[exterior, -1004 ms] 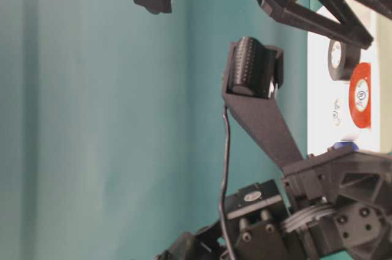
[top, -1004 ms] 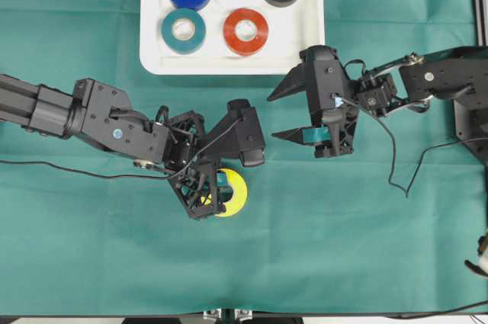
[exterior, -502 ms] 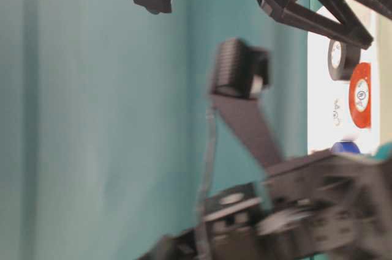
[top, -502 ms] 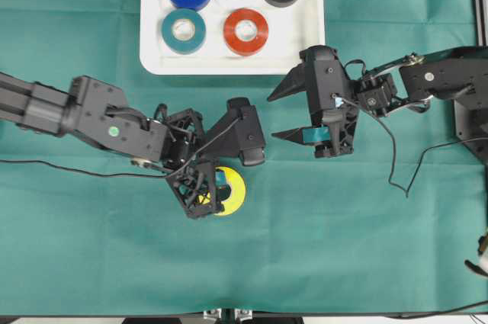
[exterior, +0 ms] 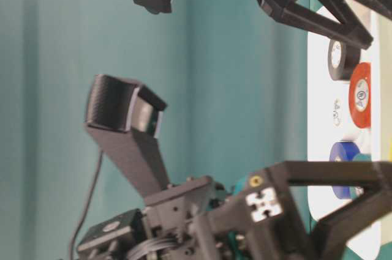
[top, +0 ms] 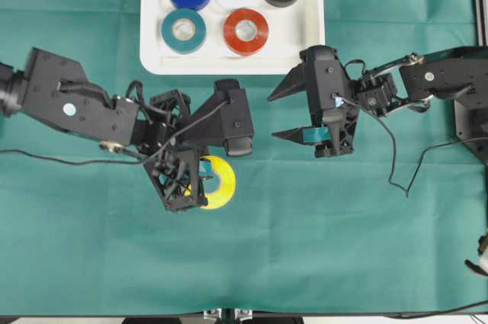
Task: Put the tape alternately from left to right into the white case.
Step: 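Lift the yellow tape roll and carry it into the white case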
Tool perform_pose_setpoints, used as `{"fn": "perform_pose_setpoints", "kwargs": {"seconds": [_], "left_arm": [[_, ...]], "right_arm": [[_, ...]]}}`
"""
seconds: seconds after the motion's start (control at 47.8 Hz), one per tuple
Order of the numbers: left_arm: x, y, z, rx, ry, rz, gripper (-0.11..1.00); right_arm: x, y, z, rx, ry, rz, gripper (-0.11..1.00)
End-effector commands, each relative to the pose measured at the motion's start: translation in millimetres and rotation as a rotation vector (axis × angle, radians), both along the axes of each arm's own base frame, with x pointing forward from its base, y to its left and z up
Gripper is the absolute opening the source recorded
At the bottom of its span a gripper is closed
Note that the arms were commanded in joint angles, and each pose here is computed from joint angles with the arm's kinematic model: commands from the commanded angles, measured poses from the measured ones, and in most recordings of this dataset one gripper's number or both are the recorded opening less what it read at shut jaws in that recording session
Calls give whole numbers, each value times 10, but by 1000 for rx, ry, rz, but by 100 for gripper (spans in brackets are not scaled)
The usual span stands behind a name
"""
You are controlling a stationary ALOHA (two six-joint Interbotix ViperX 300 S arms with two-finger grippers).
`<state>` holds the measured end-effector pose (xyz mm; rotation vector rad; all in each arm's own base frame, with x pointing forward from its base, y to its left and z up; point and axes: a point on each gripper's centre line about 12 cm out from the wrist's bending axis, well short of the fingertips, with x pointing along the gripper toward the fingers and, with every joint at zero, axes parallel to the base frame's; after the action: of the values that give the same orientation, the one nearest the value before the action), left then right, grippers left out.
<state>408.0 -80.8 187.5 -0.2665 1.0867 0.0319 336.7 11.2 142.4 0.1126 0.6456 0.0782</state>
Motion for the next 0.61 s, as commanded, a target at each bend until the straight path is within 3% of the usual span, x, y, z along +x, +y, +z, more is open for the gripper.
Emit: {"fn": "perform_pose_setpoints", "kwargs": {"seconds": [0.0,0.209,0.397,0.585], "left_arm": [[38,47,257,2,-66,-9,-4],[44,215,248,32,-55,-16,-4],[23,582,284,55,-54,40,-4],[18,923,262,100,-55,50,-4]], "right_arm": [[30,10,112,2,-39,6,77],[22,11,104,4,-37,5,77],[26,16,108,2,-38,8,77],[26,11,108,2,-38,6,77]]}}
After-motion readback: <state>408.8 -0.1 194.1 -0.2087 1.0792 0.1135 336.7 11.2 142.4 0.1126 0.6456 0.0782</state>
